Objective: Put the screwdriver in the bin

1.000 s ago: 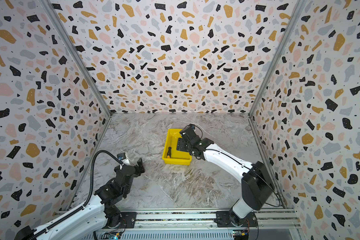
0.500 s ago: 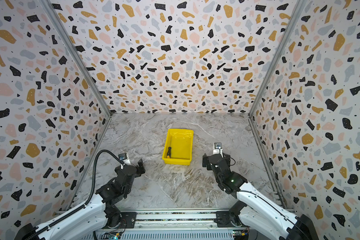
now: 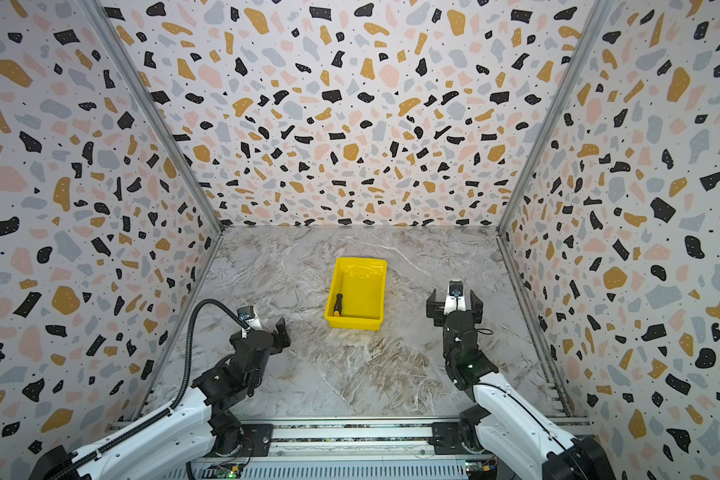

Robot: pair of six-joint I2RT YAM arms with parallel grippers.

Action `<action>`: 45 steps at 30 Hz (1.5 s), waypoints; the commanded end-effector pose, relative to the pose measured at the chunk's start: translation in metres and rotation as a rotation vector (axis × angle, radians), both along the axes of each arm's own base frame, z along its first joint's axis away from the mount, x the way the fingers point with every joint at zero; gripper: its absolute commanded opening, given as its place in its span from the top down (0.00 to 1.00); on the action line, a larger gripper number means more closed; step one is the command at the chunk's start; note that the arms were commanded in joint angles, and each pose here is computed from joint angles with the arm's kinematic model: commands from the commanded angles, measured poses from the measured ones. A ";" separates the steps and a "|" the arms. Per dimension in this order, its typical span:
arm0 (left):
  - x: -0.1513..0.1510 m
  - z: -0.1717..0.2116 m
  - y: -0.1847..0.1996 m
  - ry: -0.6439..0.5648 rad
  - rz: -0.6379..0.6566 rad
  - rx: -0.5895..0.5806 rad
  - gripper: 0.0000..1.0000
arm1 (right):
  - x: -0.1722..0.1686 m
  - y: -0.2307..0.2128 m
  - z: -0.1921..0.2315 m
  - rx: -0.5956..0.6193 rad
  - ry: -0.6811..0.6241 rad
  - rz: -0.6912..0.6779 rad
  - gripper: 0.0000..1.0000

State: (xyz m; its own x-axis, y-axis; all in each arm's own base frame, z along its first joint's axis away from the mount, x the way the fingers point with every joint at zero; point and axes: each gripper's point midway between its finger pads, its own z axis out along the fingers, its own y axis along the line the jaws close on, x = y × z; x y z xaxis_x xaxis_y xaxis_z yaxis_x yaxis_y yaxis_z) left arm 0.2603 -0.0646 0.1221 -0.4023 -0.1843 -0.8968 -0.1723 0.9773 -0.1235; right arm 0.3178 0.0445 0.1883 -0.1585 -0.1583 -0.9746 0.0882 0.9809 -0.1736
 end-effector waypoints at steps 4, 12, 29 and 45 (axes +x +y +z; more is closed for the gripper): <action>0.002 0.007 -0.002 -0.022 0.005 -0.018 0.05 | 0.007 -0.001 -0.006 -0.092 -0.132 0.061 0.00; 0.003 0.007 -0.002 -0.021 0.003 -0.017 0.04 | 0.022 -0.016 -0.035 -0.021 -0.077 0.020 0.00; 0.004 0.006 -0.003 -0.017 0.006 -0.010 0.03 | 0.028 -0.029 -0.050 0.051 -0.116 0.010 0.01; 0.027 0.078 0.036 -0.250 0.251 0.369 0.00 | 0.044 -0.031 -0.056 0.079 -0.059 0.029 0.01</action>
State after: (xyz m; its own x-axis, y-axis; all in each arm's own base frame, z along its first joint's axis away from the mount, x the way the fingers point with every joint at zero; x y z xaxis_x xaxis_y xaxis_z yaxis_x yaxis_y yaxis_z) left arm 0.2877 -0.0496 0.1718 -0.2513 -0.0416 -0.9670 -0.3007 0.9530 0.0372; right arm 0.3556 0.0122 0.1207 -0.1268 -0.1030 -0.9866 0.0711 0.9911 -0.1126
